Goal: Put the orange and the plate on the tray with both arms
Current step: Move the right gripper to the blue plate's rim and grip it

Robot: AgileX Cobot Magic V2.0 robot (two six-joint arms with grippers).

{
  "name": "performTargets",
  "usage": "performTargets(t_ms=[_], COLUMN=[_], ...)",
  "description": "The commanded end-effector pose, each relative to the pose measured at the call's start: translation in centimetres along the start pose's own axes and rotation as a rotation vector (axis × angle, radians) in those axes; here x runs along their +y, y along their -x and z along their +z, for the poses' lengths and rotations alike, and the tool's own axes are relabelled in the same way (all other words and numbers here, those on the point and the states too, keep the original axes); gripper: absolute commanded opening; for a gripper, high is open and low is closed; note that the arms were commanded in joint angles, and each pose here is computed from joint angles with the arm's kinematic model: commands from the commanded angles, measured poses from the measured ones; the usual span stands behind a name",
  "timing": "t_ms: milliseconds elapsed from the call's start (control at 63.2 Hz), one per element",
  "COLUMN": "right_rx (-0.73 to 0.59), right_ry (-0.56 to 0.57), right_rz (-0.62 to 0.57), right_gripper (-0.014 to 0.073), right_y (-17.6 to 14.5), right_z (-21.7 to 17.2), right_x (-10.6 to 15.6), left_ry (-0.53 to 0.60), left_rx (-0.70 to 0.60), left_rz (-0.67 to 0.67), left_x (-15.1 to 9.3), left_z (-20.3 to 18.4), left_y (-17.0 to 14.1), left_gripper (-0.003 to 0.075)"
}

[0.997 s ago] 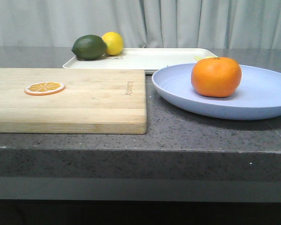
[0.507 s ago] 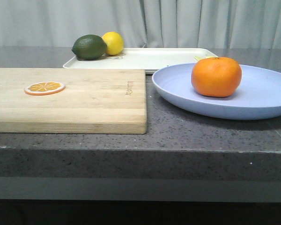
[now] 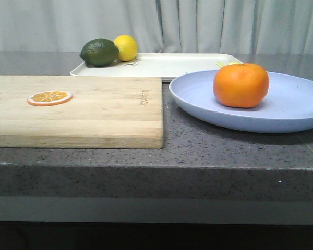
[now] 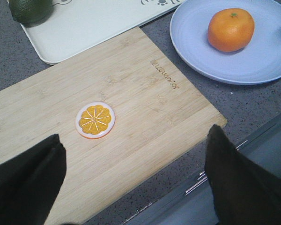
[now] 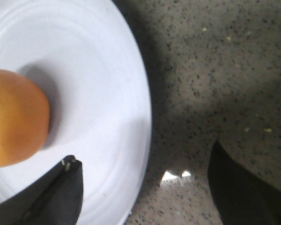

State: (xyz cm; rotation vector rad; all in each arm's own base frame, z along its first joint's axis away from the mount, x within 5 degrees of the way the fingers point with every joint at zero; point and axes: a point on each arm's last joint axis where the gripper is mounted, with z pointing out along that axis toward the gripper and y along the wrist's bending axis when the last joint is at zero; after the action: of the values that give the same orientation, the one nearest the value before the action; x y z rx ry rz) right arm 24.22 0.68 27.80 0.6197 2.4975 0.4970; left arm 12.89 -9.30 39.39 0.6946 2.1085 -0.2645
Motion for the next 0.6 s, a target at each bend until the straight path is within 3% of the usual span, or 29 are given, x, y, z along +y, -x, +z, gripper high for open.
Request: performTargets(t_ms=[0, 586], right_rx=[-0.095, -0.011], right_ry=[0.06, 0.049], right_rz=[0.032, 0.092], right_gripper=[0.0562, 0.0562], right_y=[1.3, 1.4], right_z=[-0.7, 1.6], right_x=[0.9, 0.5], left_ry=[-0.004, -0.006], left_rx=[-0.109, -0.143], left_rz=[-0.014, -0.012], left_x=[0.1, 0.1], left_z=[-0.8, -0.9], left_y=[1.2, 1.5], left_gripper=[0.0586, 0.0586])
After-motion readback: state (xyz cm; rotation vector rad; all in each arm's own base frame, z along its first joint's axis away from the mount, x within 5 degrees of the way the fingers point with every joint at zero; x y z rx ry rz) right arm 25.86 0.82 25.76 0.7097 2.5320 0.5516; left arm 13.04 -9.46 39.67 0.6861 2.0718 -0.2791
